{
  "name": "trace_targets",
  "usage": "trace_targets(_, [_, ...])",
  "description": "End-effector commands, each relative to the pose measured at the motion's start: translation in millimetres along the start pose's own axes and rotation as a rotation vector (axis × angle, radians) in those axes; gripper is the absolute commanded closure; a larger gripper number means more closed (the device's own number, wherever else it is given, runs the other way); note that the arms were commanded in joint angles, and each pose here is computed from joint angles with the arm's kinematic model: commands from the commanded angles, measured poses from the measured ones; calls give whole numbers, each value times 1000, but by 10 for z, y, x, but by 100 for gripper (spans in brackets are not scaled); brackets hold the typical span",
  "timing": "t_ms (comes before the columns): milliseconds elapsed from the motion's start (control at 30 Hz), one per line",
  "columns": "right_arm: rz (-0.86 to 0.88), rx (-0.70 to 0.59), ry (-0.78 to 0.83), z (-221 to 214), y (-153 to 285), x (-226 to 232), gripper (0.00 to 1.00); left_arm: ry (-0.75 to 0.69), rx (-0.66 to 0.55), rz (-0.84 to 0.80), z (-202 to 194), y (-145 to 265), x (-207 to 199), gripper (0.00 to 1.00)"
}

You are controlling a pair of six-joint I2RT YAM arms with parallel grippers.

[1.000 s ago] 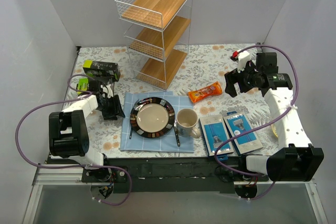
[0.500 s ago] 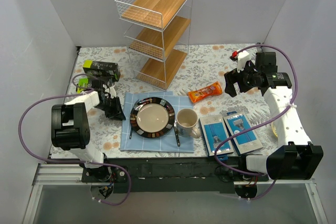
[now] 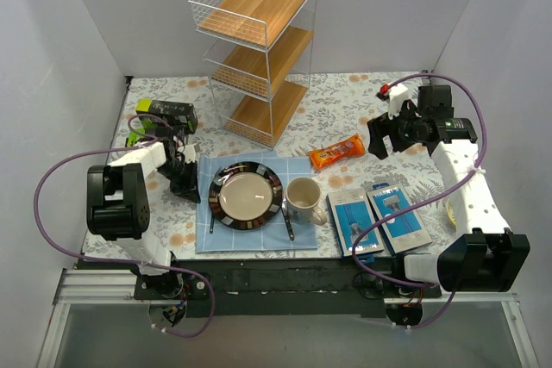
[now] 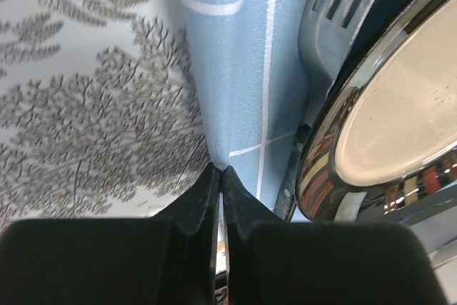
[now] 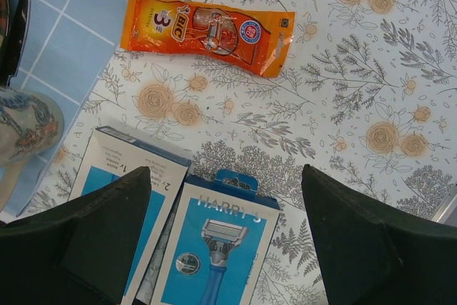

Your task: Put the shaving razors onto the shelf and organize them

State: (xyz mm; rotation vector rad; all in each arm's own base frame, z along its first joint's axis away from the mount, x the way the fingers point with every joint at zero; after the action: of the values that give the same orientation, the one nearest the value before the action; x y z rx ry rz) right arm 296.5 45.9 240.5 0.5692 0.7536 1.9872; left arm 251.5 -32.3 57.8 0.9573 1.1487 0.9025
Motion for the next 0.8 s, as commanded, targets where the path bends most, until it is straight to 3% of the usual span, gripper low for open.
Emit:
trace_targets(0, [16,-39,16,52,21,37,7,-73,68,158,-281,188,200,100])
trace_targets(300, [38,-36,15,3,-3,69,7,-133,78,297,-425,328,425,100])
trace_targets(467, [47,-39,12,-15,-15,84,7,-187,91,459,-494,437,741,100])
trace_targets(767, [55,-39,8,-75,6,123,7,-302,72,600,-435,671,1104,100])
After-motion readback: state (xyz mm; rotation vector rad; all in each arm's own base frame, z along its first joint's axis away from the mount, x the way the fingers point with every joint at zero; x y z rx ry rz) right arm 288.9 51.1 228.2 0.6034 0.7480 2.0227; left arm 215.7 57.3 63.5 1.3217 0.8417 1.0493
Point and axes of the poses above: each gripper's point midway between its finger pads, its own y axis back along the fingers, its own x axis along the line the jaws close on, z = x × y, the point moved 4 cm from there along y, back along the fingers, and after that the axes turned 8 degrees about -y, right-handed, at the moved point
